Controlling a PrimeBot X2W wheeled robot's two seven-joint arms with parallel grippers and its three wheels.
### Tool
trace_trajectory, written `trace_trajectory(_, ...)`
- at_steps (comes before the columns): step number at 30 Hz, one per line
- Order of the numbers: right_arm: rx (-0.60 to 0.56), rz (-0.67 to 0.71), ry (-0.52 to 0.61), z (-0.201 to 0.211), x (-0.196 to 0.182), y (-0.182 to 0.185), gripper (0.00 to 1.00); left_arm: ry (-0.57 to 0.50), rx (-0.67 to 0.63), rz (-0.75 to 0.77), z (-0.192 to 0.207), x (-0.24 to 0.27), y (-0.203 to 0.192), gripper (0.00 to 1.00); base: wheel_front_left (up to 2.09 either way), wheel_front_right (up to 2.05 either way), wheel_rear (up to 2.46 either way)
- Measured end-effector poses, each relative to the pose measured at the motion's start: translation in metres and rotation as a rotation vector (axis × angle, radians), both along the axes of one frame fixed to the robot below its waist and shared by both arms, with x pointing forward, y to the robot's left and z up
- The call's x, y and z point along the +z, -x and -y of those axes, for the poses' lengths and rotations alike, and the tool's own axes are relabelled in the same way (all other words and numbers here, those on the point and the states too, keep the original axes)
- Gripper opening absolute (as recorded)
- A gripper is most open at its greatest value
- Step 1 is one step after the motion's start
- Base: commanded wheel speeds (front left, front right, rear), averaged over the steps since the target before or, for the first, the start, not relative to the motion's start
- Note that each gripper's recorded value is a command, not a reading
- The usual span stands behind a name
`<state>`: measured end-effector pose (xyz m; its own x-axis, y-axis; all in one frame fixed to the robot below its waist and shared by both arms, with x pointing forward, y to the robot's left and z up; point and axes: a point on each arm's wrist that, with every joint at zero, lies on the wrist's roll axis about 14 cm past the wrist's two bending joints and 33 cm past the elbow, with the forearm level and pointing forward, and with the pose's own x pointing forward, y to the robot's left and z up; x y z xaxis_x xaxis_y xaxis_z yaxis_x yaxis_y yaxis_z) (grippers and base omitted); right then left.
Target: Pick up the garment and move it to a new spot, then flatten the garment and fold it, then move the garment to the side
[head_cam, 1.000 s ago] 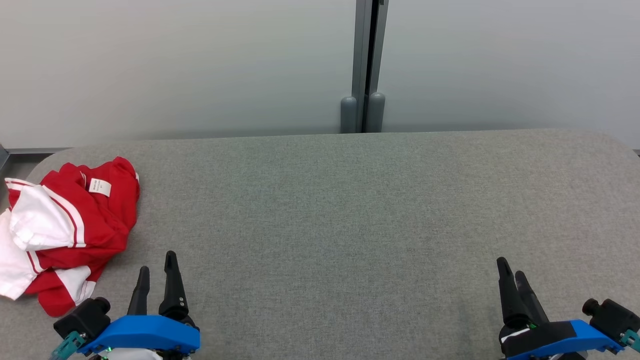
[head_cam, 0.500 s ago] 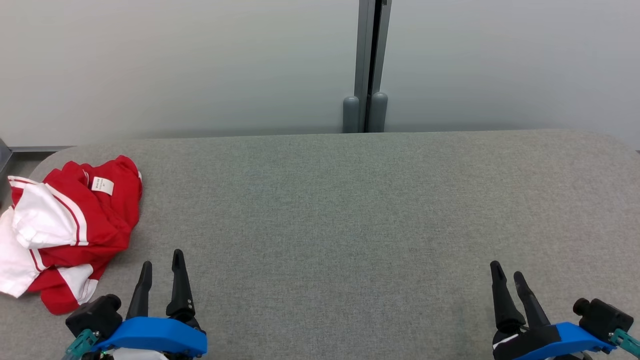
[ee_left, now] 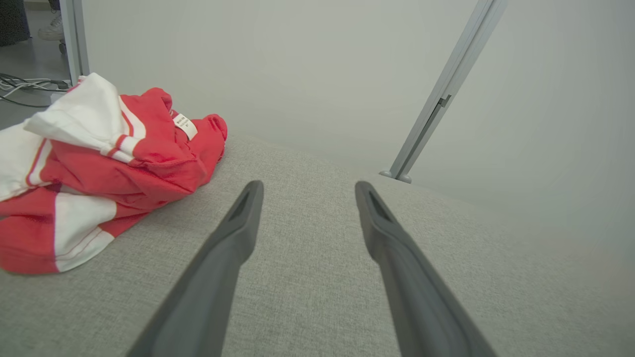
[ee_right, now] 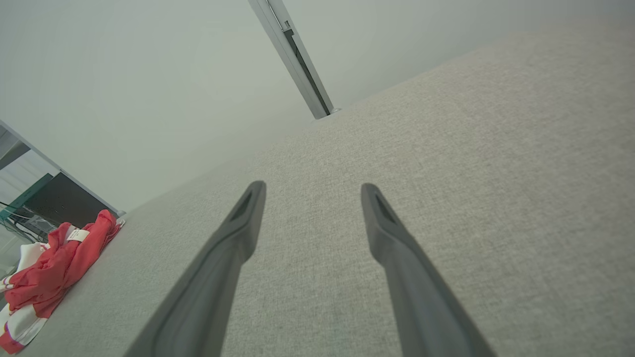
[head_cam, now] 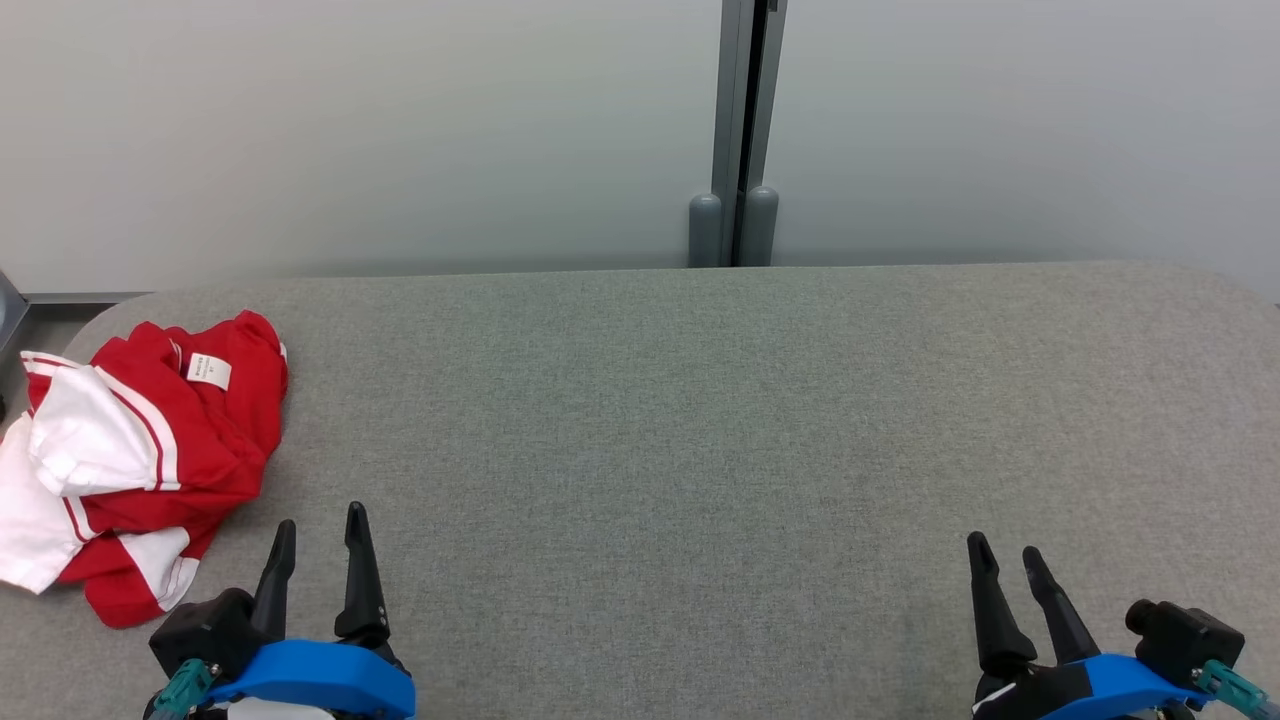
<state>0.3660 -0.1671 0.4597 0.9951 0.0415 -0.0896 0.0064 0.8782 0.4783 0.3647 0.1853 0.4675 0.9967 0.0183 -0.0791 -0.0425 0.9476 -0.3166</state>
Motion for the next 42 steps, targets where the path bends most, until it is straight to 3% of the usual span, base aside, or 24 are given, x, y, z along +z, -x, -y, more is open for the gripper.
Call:
trace_trajectory(28,0.082,0.033,0.238,-0.012,-0.003,0.004,1.00,-0.247,-0.012,-0.006,-0.006,-0.008,0.010,1.00,0.00,0.00,0.00)
trace_trajectory(42,0.110,0.044,0.302,-0.017,-0.003,0.005,1.00,-0.286,-0.015,-0.004,-0.009,-0.010,0.013,1.00,0.00,0.00,0.00)
